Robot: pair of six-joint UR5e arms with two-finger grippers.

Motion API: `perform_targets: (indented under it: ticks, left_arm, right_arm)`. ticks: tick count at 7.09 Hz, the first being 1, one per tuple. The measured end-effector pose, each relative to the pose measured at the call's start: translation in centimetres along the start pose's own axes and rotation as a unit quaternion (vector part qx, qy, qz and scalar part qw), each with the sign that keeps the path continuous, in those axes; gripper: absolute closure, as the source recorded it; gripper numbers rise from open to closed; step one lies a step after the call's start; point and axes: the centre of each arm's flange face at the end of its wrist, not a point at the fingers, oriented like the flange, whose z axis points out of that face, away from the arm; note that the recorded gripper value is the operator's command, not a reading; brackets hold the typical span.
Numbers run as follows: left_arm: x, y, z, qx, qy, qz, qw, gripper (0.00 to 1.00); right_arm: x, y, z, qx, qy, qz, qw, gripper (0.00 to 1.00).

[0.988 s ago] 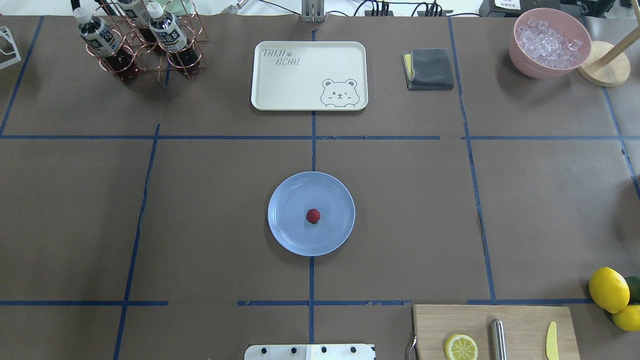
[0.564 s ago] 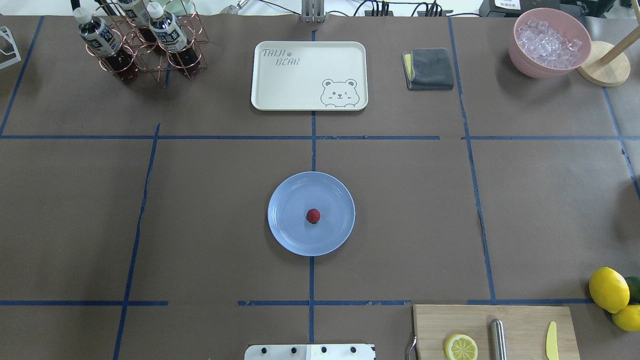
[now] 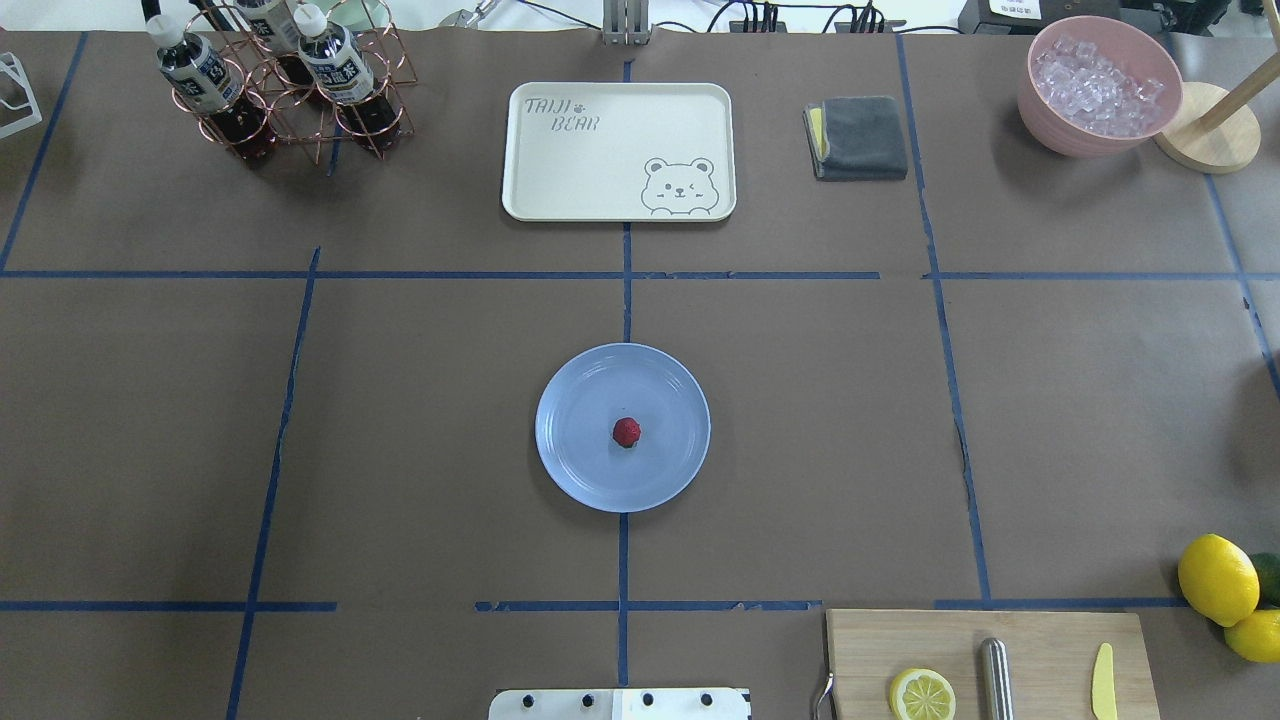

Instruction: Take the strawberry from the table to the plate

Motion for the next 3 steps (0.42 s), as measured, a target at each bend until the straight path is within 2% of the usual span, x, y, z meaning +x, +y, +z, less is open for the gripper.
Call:
perform_targets:
  ticks: [3]
  left_arm:
    - [0.08,-0.15,-0.17,0.002,0.0,0.001,1.0,0.0]
  right_arm:
    - [-0.01,-0.02,-0.03,0.0,0.0,0.0,1.0,0.0]
